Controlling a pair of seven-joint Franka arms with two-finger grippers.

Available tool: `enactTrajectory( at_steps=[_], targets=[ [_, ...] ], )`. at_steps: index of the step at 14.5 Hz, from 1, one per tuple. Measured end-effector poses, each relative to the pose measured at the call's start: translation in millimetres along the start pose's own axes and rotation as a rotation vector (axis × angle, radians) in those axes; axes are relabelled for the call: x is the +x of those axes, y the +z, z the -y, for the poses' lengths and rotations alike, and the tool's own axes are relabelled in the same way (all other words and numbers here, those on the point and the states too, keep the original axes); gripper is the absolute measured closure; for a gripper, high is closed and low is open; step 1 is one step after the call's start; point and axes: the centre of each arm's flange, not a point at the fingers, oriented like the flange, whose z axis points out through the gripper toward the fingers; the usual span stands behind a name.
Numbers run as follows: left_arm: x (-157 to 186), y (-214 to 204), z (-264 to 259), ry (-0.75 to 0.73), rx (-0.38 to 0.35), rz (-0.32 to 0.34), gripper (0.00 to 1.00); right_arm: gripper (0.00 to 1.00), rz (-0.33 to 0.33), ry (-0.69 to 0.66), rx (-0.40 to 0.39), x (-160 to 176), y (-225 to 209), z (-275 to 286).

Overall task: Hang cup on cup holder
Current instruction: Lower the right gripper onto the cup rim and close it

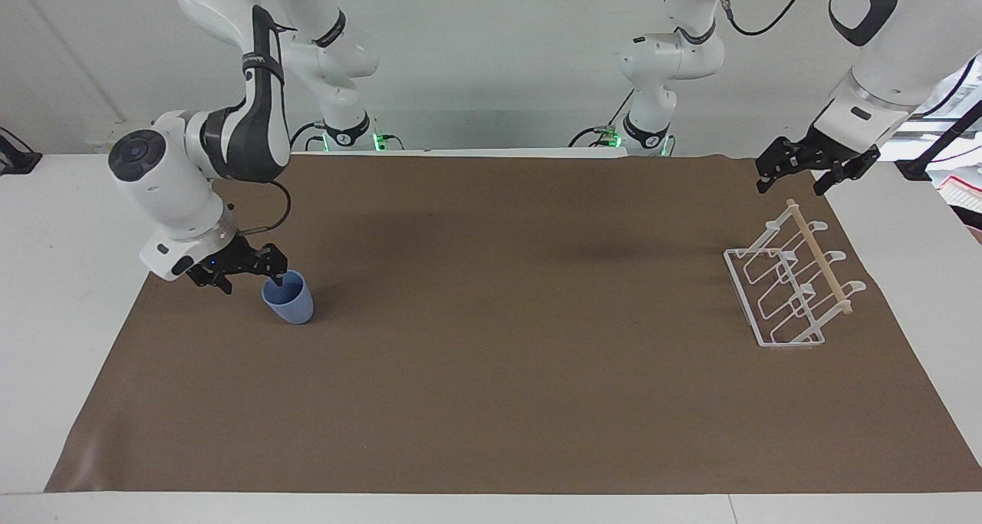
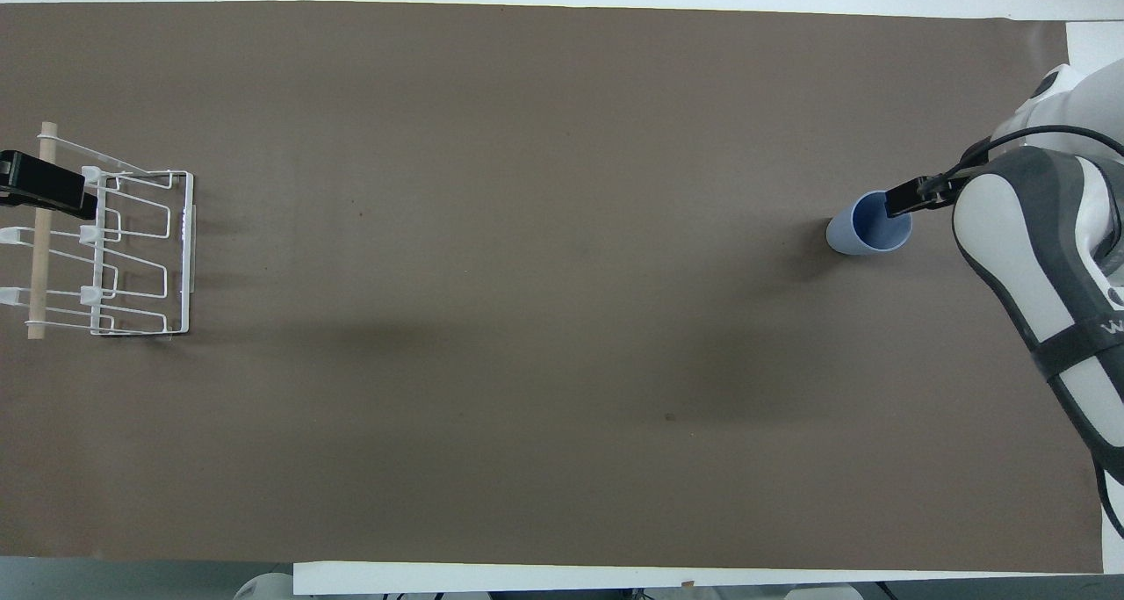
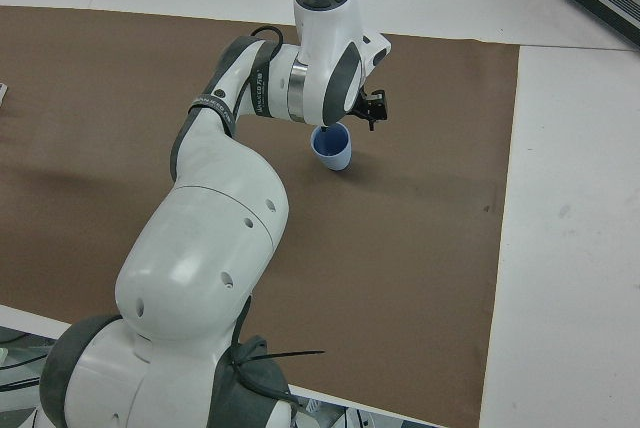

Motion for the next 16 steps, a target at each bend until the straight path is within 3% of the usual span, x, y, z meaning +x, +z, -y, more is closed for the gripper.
enactTrajectory(
  at_steps=[7, 8, 10, 12, 14, 15, 16],
  targets=[
    [0.0, 0.0, 0.0, 0.0, 0.0, 0.0, 0.0, 0.11, 0.015, -0.079, 0.005, -7.1, 39.4, -10.3],
    [0.0, 0.0, 0.0, 0.0, 0.0, 0.0, 0.0, 0.19, 0.017, -0.08, 0.006, -7.2, 44.2, -13.4],
    [0.0, 0.0, 0.0, 0.0, 0.0, 0.0, 0.0, 0.23, 0.022, -0.083, 0.008, -6.1, 53.4, -16.0],
    [0.0, 0.0, 0.0, 0.0, 0.0, 0.0, 0.0, 0.5, 0.026, -0.085, 0.009, -5.6, 56.5, -15.8],
    [-0.4, 0.4, 0.3, -0.001, 0.0, 0.004, 0.0, 0.56, 0.026, -0.088, 0.01, -5.1, 56.5, -14.0],
    [-1.3, 1.1, 1.3, -0.002, -0.001, 0.012, 0.0, 0.63, 0.027, -0.089, 0.01, -5.0, 56.6, -13.2],
    [-2.4, 1.8, 3.2, -0.006, -0.002, 0.02, 0.0, 0.77, 0.027, -0.09, 0.01, -4.9, 56.6, -12.7]
  ],
)
